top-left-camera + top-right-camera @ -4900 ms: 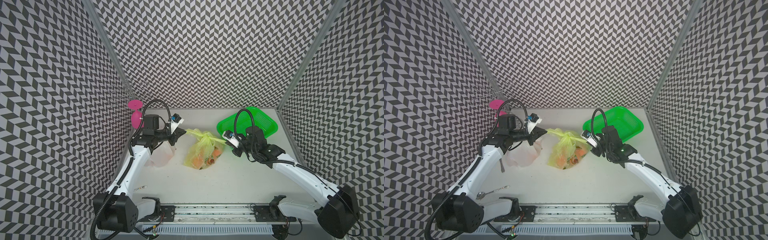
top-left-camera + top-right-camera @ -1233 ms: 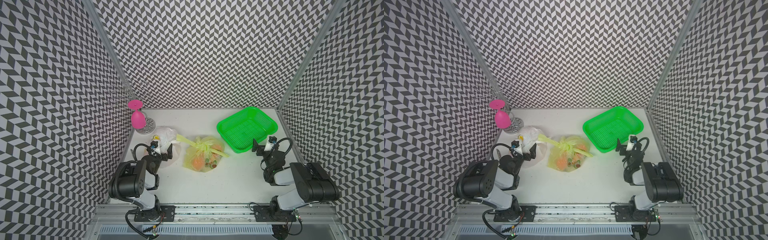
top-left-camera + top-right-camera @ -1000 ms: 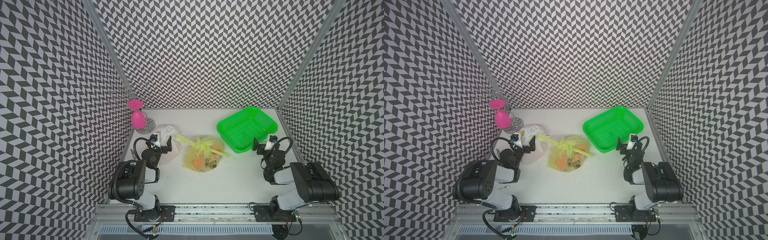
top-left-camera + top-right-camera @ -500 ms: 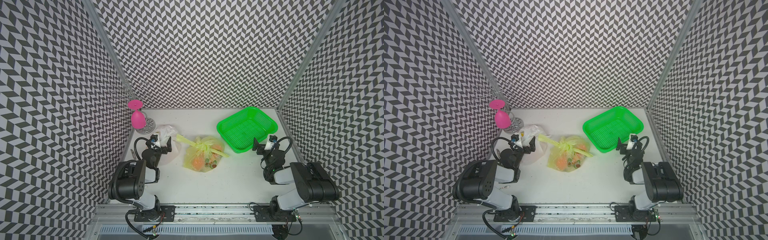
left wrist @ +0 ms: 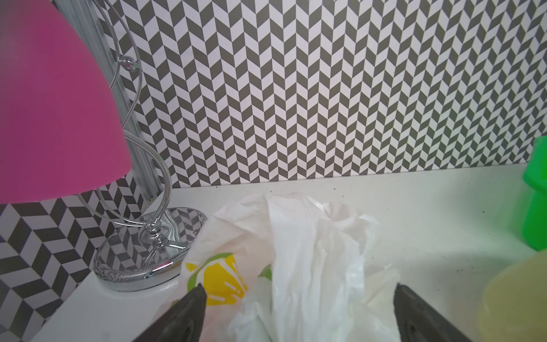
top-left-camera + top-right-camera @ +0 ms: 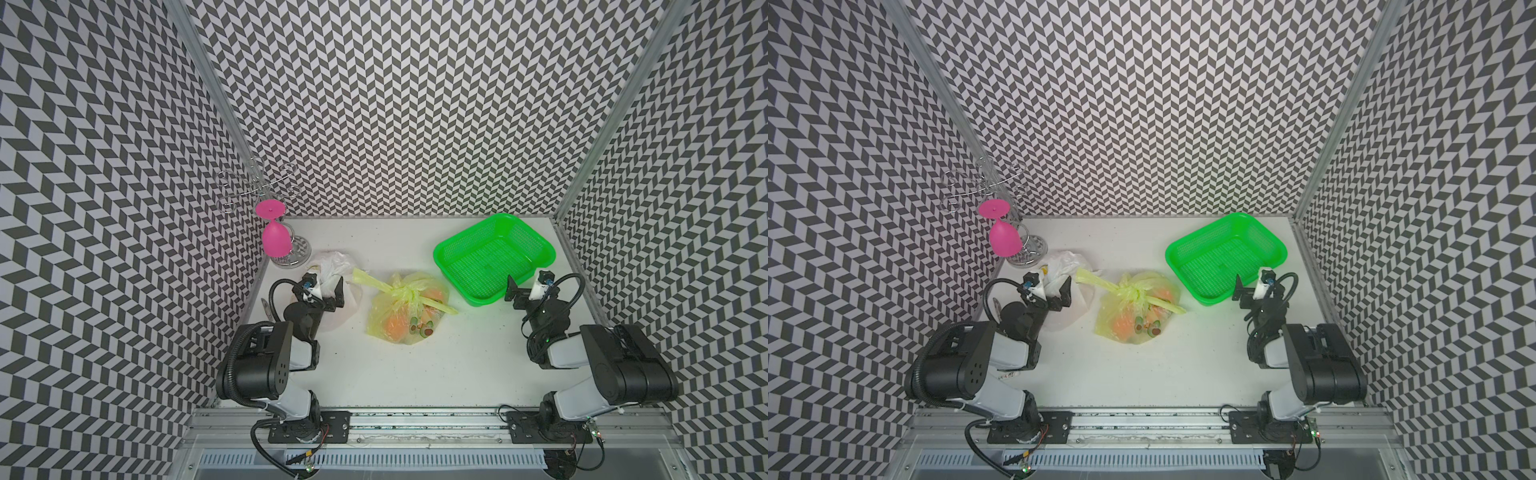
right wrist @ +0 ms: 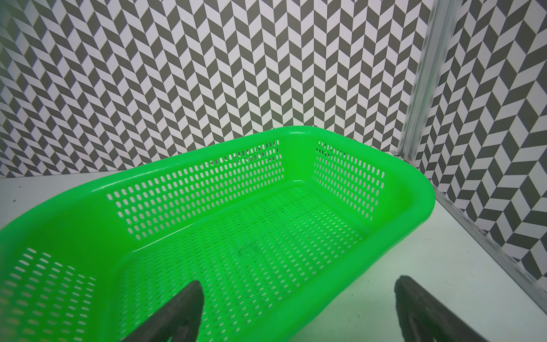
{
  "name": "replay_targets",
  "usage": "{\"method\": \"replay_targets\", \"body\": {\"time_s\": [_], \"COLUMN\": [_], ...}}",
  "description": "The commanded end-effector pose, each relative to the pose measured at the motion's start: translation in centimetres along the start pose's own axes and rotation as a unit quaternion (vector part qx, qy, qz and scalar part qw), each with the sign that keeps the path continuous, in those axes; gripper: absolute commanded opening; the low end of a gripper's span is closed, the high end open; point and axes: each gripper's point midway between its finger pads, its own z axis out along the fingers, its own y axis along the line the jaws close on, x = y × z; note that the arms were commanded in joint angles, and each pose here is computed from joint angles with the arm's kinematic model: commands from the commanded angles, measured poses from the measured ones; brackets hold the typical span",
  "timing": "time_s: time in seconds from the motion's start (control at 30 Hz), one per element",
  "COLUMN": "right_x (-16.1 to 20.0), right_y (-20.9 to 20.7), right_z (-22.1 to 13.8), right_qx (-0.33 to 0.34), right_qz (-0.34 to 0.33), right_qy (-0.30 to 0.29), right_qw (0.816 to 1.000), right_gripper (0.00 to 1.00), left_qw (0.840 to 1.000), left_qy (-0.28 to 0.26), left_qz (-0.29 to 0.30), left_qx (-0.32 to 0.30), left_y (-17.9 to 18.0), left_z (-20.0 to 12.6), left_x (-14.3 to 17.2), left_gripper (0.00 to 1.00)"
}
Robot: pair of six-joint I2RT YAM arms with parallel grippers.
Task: Place the oranges into plastic bags & tie knots
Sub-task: Reset both arms
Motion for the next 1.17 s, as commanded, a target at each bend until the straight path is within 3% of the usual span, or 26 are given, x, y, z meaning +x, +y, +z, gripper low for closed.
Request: {"method": "replay_targets", "body": {"time_s": [0.0, 0.03, 0.13, 0.17, 0.2, 0.23, 0.27, 0.37, 0.4, 0.47, 0.53, 1.13], "right_x": [-1.6, -1.6, -1.6, -1.5, -1.5, -1.6, -1.5, -1.6, -1.5, -1.5, -1.5, -1.5], "right_y": [0.2, 0.2, 0.2, 0.2, 0.2, 0.2, 0.2, 0.2, 0.2, 0.2, 0.2, 0.2], "right_z": [0.2, 0.2, 0.2, 0.2, 0.2, 0.2, 0.2, 0.2, 0.2, 0.2, 0.2, 0.2], "right_qx": [0.0, 0.0, -0.001, 0.0, -0.001, 0.0, 0.0, 0.0, 0.001, 0.001, 0.001, 0.0], "right_qz": [0.001, 0.001, 0.001, 0.001, 0.001, 0.001, 0.001, 0.001, 0.001, 0.001, 0.001, 0.0], "right_qy": [-0.031, -0.031, -0.03, -0.03, -0.03, -0.03, -0.029, -0.03, -0.03, -0.03, -0.03, -0.03], "right_qw": [1.0, 1.0, 1.0, 1.0, 1.0, 1.0, 1.0, 1.0, 1.0, 1.0, 1.0, 1.0], "right_gripper": [1.0, 1.0, 1.0, 1.0, 1.0, 1.0, 1.0, 1.0, 1.0, 1.0, 1.0, 1.0], "left_qw": [0.996, 0.995, 0.999, 0.999, 0.998, 0.997, 0.998, 0.999, 0.998, 0.998, 0.999, 0.999], "left_qy": [-0.071, -0.056, -0.043, -0.046, -0.041, -0.013, 0.008, -0.037, -0.035, 0.021, -0.001, 0.016], "left_qz": [-0.029, -0.049, 0.012, 0.013, -0.014, -0.036, -0.026, 0.003, -0.013, -0.031, -0.016, -0.009], "left_qx": [-0.054, -0.065, 0.005, -0.003, -0.052, -0.073, -0.049, -0.018, -0.043, -0.054, -0.04, -0.034], "left_y": [2.0, 3.2, -0.5, -0.4, 1.6, 2.9, 2.1, 0.3, 1.4, 2.3, 1.5, 1.2], "left_z": [-1.3, -0.7, -0.7, -0.4, 0.5, 1.6, 1.8, 0.5, 1.0, 2.4, 2.2, 2.8], "left_x": [-2.8, -2.3, -2.1, -2.2, -2.1, -1.2, -0.8, -1.9, -1.8, -0.5, -0.9, -0.6], "left_gripper": [1.0, 1.0, 0.99, 1.0, 1.0, 1.0, 1.0, 1.0, 1.0, 1.0, 1.0, 1.0]}}
